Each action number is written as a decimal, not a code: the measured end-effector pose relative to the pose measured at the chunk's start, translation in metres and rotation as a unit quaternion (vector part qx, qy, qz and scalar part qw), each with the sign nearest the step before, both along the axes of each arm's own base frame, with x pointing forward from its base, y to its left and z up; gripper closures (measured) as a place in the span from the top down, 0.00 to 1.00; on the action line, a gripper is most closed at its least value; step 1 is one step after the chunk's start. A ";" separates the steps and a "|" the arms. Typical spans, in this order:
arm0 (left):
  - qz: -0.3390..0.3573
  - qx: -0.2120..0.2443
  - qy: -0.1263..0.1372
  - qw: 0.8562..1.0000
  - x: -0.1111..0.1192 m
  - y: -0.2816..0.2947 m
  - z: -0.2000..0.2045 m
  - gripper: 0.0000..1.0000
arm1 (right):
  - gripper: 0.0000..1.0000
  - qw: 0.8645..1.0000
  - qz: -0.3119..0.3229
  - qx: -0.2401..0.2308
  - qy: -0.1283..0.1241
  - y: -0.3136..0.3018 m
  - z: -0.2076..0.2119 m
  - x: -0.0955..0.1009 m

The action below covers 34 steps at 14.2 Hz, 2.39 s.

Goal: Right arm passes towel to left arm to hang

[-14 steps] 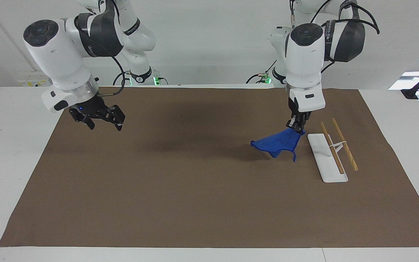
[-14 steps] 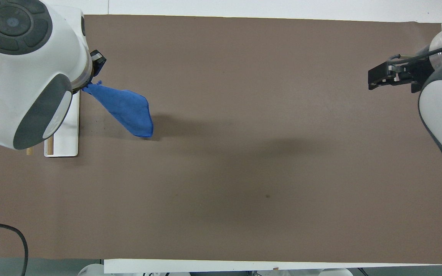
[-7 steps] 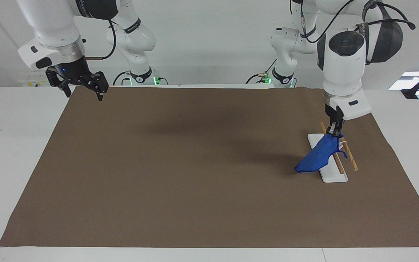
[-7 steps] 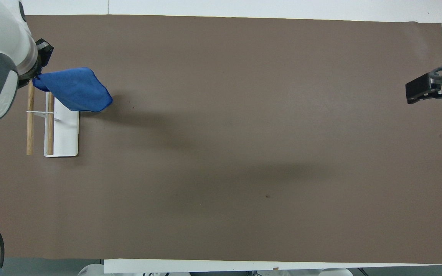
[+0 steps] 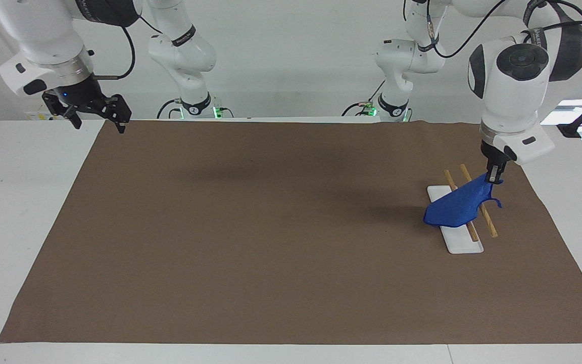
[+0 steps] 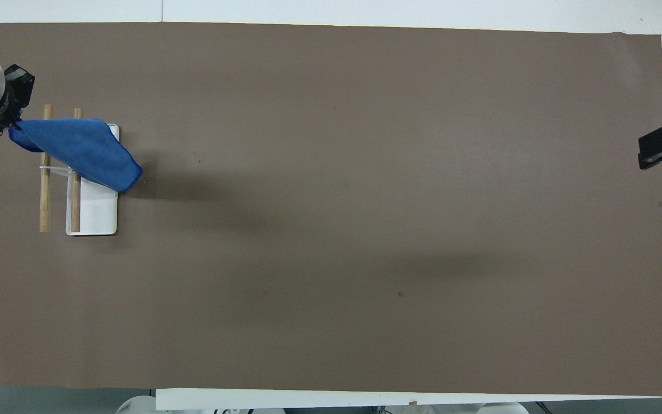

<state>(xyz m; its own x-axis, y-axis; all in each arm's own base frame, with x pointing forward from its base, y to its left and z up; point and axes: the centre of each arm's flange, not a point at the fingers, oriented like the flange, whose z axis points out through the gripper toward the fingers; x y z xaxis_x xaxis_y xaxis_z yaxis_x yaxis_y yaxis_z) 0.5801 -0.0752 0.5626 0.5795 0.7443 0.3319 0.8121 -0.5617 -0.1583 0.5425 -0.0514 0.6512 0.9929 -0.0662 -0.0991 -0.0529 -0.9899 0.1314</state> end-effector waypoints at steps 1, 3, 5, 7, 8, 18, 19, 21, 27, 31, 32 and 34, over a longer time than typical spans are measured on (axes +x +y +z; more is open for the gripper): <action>0.006 0.003 -0.002 1.000 -0.005 0.010 0.004 0.02 | 1.00 1.000 -0.001 0.003 0.000 -0.003 0.001 -0.003; 0.016 0.013 -0.007 1.000 -0.013 0.027 0.012 0.02 | 1.00 1.000 0.002 0.003 0.001 0.001 0.003 -0.011; 0.028 0.019 -0.010 0.999 -0.015 0.044 0.015 0.02 | 1.00 1.000 0.005 0.003 0.004 0.005 0.001 -0.018; 0.037 0.022 -0.014 0.999 -0.014 0.057 0.016 0.02 | 1.00 1.000 0.007 0.003 0.009 0.008 -0.002 -0.024; 0.041 0.022 -0.019 0.999 -0.013 0.064 0.017 0.02 | 1.00 1.000 0.007 0.002 0.010 0.008 -0.002 -0.026; 0.005 -0.006 -0.113 0.994 -0.015 0.128 -0.046 0.02 | 1.00 1.000 0.010 0.003 0.013 0.007 -0.007 -0.027; 0.004 -0.007 -0.114 0.993 -0.017 0.130 -0.050 0.02 | 1.00 1.000 0.012 0.003 0.013 0.007 -0.007 -0.028; -0.001 -0.012 -0.120 0.993 -0.019 0.131 -0.062 0.02 | 1.00 1.000 0.015 0.004 0.014 0.005 -0.007 -0.028; 0.005 -0.007 -0.138 0.990 -0.043 0.187 -0.120 0.02 | 1.00 1.000 0.016 0.004 0.016 0.004 -0.008 -0.028; 0.002 -0.009 -0.137 0.991 -0.054 0.199 -0.137 0.17 | 1.00 1.000 0.016 0.005 0.016 0.004 -0.009 -0.028; 0.001 -0.009 -0.137 0.991 -0.054 0.198 -0.137 0.27 | 1.00 1.000 0.017 0.005 0.016 0.005 -0.009 -0.028; 0.000 -0.009 -0.137 0.990 -0.054 0.198 -0.136 0.48 | 1.00 1.000 0.017 0.005 0.017 0.005 -0.009 -0.028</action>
<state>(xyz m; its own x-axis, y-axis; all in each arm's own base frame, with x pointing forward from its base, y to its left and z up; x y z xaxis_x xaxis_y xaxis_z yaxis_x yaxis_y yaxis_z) 0.5258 0.1224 0.4265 0.4693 0.7511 0.4643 0.8229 -0.5627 0.0785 0.5148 -0.0464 0.6422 0.9907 -0.0307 -0.1324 -0.0144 -0.9923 0.1229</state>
